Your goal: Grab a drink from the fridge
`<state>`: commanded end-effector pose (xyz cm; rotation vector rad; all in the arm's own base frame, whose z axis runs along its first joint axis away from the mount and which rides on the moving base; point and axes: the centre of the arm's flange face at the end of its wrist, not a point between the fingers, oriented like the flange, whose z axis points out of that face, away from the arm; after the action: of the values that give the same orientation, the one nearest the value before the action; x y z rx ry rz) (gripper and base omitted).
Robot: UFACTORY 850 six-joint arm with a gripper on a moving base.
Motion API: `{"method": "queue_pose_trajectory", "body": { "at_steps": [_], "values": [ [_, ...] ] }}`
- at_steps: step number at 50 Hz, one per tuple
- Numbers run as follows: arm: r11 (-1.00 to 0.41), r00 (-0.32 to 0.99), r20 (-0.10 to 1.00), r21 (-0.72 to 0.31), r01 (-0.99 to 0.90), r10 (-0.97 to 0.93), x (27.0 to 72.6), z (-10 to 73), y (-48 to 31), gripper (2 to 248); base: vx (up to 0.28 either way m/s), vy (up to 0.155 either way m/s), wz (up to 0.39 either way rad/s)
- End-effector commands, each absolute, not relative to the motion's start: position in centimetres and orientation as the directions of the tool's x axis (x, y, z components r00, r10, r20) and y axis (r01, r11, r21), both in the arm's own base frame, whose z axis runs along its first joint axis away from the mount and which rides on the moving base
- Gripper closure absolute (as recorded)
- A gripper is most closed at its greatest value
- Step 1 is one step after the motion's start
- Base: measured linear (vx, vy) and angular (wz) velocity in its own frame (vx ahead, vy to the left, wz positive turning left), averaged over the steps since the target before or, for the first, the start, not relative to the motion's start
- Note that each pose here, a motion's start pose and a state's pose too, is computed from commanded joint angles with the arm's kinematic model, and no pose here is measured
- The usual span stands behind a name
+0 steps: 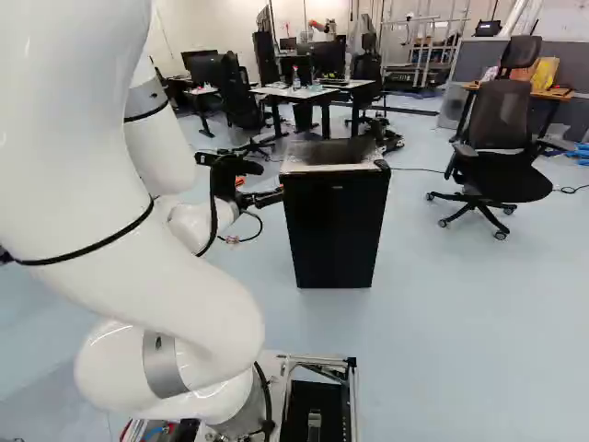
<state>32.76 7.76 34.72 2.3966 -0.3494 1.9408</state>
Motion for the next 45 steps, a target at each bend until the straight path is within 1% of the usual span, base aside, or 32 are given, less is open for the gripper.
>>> {"method": "queue_pose_trajectory", "body": {
  "at_steps": [45],
  "values": [
    [-0.921, 0.122, 0.984, -0.072, -0.383, -0.127, 35.0, 31.1, 11.6, 3, 0.000, 0.000, 0.000]
  ]
}}
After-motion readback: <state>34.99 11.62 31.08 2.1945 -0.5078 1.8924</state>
